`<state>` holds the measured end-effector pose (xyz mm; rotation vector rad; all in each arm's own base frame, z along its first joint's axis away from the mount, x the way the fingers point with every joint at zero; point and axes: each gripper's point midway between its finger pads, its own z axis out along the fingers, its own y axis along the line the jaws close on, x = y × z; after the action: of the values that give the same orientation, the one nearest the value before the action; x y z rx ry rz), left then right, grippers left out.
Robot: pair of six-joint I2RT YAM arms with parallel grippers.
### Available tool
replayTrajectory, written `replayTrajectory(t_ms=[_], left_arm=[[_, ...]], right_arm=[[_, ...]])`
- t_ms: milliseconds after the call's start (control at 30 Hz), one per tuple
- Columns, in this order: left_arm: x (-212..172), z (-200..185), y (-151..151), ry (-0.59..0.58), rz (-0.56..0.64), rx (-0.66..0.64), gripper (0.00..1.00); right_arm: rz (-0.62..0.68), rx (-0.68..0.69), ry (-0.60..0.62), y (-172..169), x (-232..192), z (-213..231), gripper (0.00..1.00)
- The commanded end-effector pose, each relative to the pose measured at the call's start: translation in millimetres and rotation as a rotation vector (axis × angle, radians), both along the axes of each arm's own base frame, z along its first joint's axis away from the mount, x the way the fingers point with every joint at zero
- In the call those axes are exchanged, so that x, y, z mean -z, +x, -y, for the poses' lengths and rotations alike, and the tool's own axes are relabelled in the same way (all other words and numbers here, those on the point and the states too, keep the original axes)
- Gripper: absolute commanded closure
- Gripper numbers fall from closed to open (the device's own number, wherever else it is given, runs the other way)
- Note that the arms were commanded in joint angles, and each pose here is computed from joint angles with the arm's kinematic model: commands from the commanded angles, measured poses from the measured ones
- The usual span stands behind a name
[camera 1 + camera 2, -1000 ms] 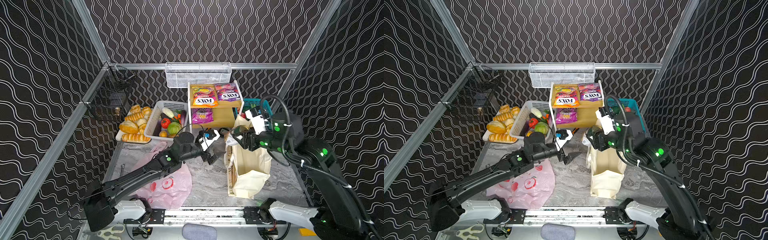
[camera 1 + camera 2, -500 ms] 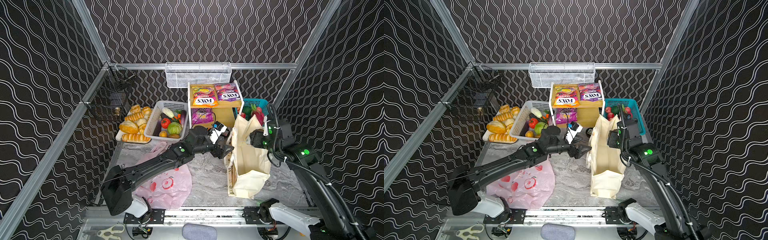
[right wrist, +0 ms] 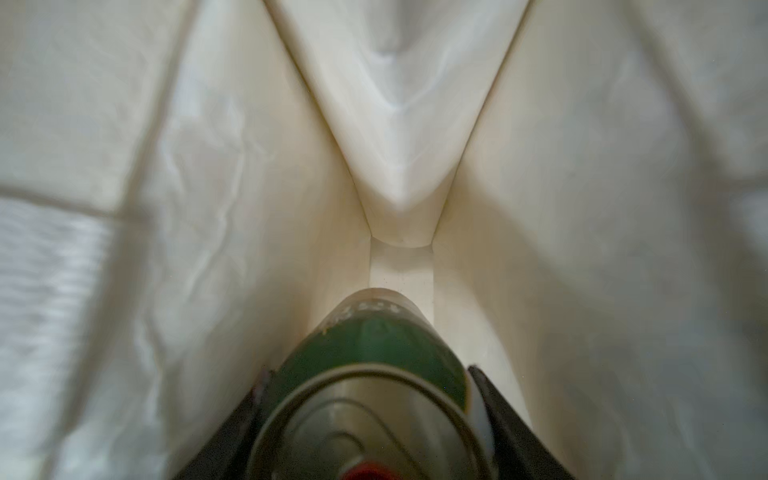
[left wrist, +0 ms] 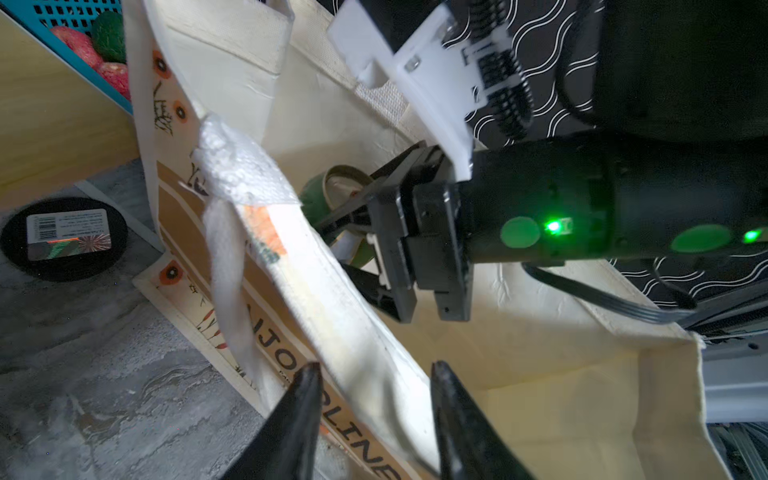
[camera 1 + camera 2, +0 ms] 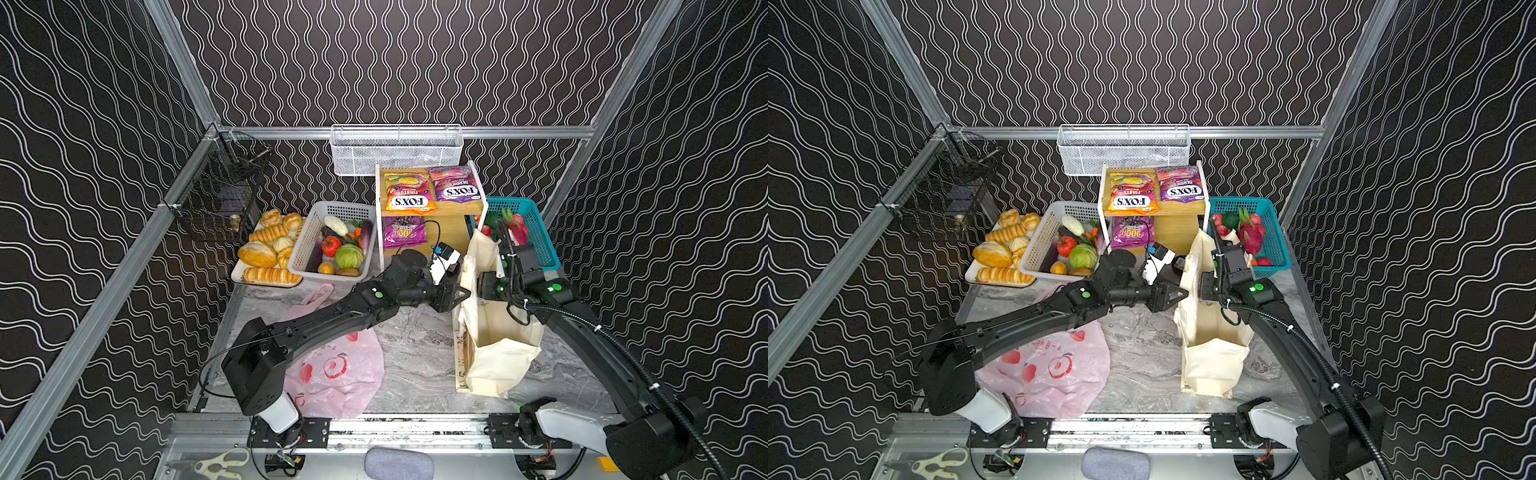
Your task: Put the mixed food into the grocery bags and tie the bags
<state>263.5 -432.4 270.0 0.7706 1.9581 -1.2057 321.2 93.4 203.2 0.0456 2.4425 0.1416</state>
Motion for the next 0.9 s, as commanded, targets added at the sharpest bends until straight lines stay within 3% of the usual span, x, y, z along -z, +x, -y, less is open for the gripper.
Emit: replayTrajectory(t_ms=[0,200,533,867], left_arm=[[-9.0,1.7,2.7,-0.028,-0.023,-0.02,0.69],[-11.2,-0.7,1.0,-0.065,-0.069,-0.041,0.94],[-14.4,1.0,-5.5,-0.095,-0.111,-0.017,1.0],[-17.3,-1.6,-5.1,-0.099,-0.106,-0.029,1.0]], right_arm=[[0.092,0.004,-0.007,20.3,-4.7,-2.4,0.69],[0.118,-0.025,-0.039,28.8,22.7,-3.7,0.71],[0.157,-0.03,-0.051,44.6,41.5,-5.7,0.7],[0.07,0.012,-0.018,41.2,89.8,4.8,0.7]])
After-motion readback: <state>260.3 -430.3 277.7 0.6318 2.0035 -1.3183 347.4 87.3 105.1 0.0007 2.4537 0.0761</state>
